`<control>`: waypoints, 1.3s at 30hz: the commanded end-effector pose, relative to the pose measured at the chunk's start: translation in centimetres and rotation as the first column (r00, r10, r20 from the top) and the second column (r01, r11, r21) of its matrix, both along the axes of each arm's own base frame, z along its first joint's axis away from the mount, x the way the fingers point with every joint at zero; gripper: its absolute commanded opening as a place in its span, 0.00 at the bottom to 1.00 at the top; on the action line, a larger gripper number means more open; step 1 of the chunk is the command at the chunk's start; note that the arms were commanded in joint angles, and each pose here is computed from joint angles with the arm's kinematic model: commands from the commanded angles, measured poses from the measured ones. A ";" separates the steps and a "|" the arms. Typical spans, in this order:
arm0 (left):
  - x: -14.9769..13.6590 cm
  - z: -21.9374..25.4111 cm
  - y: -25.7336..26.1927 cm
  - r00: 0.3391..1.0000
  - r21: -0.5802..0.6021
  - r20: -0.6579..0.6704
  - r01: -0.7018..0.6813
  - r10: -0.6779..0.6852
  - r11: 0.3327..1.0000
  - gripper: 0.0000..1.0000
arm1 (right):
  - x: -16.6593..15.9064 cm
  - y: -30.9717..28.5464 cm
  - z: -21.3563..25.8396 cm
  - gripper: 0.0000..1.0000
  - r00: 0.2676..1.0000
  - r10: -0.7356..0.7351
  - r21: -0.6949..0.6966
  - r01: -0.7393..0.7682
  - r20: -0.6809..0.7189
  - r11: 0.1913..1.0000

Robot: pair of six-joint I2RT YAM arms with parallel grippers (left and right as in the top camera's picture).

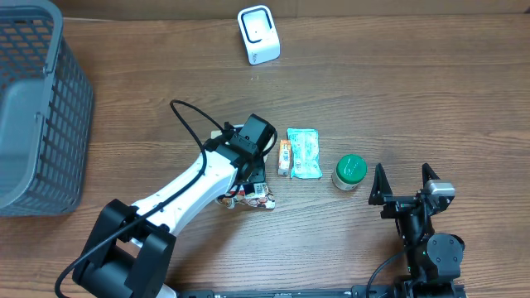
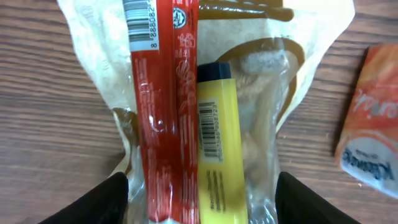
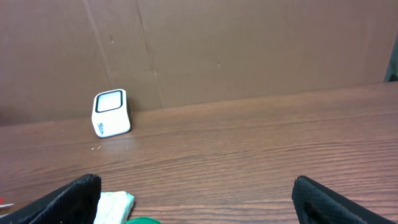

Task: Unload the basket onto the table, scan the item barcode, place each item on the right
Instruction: 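Carry the bundle to the table center and lower it beside the orange box, then open the left gripper and retract it beside the basket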

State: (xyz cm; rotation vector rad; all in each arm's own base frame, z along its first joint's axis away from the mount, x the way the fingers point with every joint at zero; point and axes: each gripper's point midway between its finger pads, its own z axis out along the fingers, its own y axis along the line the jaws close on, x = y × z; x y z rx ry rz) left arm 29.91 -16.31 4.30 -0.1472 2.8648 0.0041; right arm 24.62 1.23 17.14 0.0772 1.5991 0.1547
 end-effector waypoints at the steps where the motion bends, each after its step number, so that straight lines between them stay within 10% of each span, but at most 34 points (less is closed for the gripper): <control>1: 1.7 2.8 -0.7 0.998 0.000 0.060 0.033 -0.033 0.999 0.66 | 0.0 -0.1 -0.1 1.00 1.000 -0.004 -0.003 0.004 0.006 1.000; 14: 5.4 11.2 2.8 0.994 0.040 0.095 0.042 -0.045 0.998 0.72 | 0.0 -0.1 -0.1 1.00 1.000 -0.004 -0.003 0.004 0.006 1.000; 39: 6.8 11.0 22.4 0.938 0.086 0.056 -0.346 0.342 0.934 1.00 | 0.0 -0.1 -0.1 1.00 1.000 -0.004 -0.003 0.004 0.006 1.000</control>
